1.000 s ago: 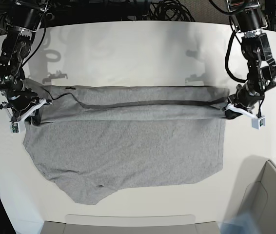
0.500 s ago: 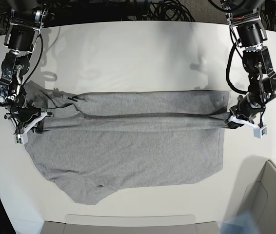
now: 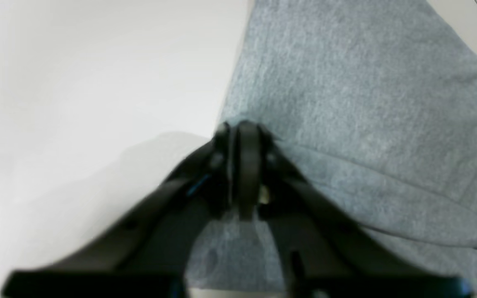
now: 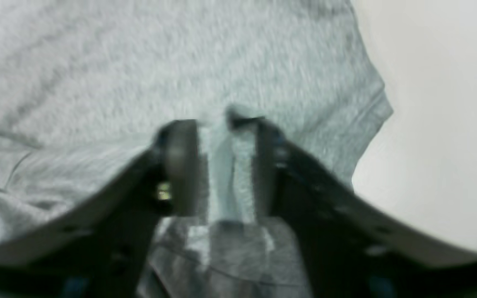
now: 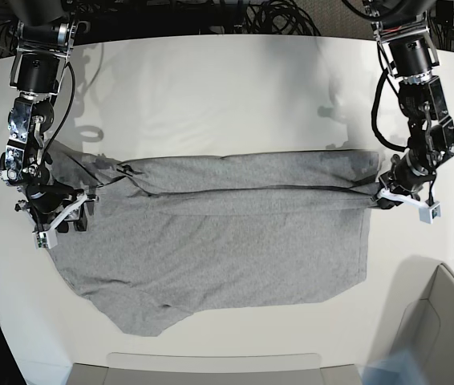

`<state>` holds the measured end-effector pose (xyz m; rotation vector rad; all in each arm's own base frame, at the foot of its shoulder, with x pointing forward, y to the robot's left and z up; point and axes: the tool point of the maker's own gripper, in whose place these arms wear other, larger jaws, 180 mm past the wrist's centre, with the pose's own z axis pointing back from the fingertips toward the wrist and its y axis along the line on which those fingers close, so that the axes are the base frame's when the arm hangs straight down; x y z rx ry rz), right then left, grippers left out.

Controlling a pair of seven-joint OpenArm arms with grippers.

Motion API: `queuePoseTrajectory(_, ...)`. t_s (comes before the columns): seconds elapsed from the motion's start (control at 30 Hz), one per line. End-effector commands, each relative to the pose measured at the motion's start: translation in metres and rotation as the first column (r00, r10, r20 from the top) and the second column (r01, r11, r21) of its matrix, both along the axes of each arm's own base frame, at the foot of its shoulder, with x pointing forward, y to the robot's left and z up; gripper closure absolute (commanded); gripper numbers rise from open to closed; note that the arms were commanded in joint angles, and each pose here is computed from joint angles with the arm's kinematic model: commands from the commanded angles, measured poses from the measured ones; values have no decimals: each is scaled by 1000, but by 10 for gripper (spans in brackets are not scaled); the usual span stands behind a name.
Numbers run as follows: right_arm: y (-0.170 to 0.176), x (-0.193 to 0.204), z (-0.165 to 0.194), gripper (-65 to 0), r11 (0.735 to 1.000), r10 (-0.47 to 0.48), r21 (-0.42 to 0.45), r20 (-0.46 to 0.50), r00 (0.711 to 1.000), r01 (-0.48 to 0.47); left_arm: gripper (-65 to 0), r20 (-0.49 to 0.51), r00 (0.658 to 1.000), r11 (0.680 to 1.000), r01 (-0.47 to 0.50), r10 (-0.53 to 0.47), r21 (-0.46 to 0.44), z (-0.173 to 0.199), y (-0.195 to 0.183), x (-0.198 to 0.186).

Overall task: Fold the T-shirt properly
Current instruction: 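Lift the collar edge with both grippers and fold it toward the hem, then release the folded edge and raise both grippers back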

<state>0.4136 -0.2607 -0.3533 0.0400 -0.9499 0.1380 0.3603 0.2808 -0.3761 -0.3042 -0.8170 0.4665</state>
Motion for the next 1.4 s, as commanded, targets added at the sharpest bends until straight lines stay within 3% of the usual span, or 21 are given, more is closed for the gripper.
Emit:
queuePoseTrajectory(0.0,-9,14,29,-280,1000,-1,-18,82,997,3,-106,70,998,1000,-3,1,30,24,7,13)
queuePoseTrajectory(0.23,-7,6,55,-279,998,20,-60,150,989,-11,-109,125,992,997,20,-30,77,47,3,7)
queuePoseTrajectory(0.37,-32,-22,56,-279,995,-50,-81,114,992,59,-109,105,991,992,68,-79,108,53,-7,-8)
queuePoseTrajectory(0.6,-55,-95,18,-279,980,-161,117,-6,987,161,-109,73,989,982,119,-131,148,51,-20,-39)
queuePoseTrajectory(0.73,-58,-116,-8,-279,969,-187,153,-48,981,192,-111,43,991,982,123,-131,145,41,-20,-49)
queuePoseTrajectory(0.83,-68,-122,-27,-279,956,-224,176,-81,971,235,-111,30,991,983,122,-128,139,37,-19,-52)
queuePoseTrajectory(1.03,-75,-116,-27,-279,954,-234,176,-68,970,242,-112,23,990,983,133,-137,127,33,-22,-53)
queuePoseTrajectory(1.27,-66,-100,-5,-278,970,-187,156,-10,982,187,-108,29,990,986,136,-140,91,28,-36,-52)
queuePoseTrajectory(1.37,-53,-94,7,-224,981,-143,138,23,989,139,-78,16,982,978,188,-190,92,24,-52,-51)
